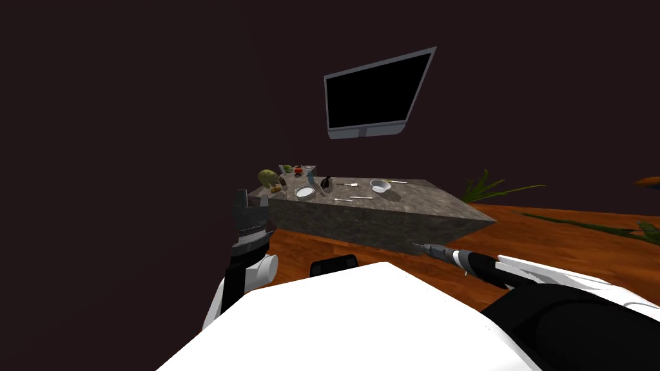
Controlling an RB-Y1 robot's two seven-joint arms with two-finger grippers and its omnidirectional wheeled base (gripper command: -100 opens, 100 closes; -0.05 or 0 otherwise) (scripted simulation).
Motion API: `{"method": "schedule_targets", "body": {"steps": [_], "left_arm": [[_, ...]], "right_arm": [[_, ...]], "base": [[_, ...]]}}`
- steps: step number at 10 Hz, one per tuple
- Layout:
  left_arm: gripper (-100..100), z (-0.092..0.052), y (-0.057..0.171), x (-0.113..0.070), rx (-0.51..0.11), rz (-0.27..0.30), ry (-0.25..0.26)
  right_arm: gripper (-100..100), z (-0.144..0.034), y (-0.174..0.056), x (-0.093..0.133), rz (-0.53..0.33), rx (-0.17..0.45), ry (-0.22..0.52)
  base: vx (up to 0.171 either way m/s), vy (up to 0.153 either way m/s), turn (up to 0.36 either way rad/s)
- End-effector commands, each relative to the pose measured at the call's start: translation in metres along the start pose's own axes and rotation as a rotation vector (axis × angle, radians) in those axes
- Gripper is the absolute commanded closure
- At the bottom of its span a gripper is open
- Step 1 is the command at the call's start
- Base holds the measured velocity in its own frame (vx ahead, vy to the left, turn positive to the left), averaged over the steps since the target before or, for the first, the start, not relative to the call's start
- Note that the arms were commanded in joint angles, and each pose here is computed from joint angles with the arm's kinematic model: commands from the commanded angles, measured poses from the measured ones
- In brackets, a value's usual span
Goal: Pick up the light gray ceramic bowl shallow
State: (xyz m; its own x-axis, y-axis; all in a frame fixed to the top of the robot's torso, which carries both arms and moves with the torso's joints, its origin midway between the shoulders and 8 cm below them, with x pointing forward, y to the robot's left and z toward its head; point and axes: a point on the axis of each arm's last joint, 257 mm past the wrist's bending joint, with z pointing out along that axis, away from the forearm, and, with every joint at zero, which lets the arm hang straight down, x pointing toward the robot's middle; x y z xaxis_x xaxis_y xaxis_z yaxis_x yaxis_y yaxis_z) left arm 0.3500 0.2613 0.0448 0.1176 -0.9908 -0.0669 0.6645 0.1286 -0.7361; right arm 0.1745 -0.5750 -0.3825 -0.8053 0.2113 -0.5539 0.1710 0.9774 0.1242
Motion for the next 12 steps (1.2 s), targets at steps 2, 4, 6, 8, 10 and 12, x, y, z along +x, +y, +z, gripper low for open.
{"method": "schedule_targets", "body": {"steps": [2, 4, 6, 8, 10, 12], "left_arm": [[0, 0.0, 0.0, 0.0, 0.0, 0.0, 0.0], [0, 0.0, 0.0, 0.0, 0.0, 0.0, 0.0], [0, 0.0, 0.0, 0.0, 0.0, 0.0, 0.0], [0, 0.0, 0.0, 0.0, 0.0, 0.0, 0.0], [0, 0.0, 0.0, 0.0, 0.0, 0.0, 0.0], [0, 0.0, 0.0, 0.0, 0.0, 0.0, 0.0]], "right_arm": [[-100, -0.013, -0.032, -0.005, -0.056, 0.066, 0.038], [-100, -0.026, -0.059, -0.007, -0.1, 0.118, 0.069], [-100, -0.039, -0.083, -0.011, -0.143, 0.167, 0.097], [-100, -0.064, -0.125, -0.02, -0.219, 0.25, 0.148], [-100, -0.076, -0.141, -0.025, -0.253, 0.285, 0.172], [-100, -0.098, -0.169, -0.032, -0.309, 0.342, 0.214]], "base": [[0.022, 0.054, 0.18], [0.048, 0.054, 0.161], [0.043, 0.04, 0.199], [0.069, 0.039, 0.298], [0.074, 0.03, 0.205], [0.118, 0.001, 0.384]]}}
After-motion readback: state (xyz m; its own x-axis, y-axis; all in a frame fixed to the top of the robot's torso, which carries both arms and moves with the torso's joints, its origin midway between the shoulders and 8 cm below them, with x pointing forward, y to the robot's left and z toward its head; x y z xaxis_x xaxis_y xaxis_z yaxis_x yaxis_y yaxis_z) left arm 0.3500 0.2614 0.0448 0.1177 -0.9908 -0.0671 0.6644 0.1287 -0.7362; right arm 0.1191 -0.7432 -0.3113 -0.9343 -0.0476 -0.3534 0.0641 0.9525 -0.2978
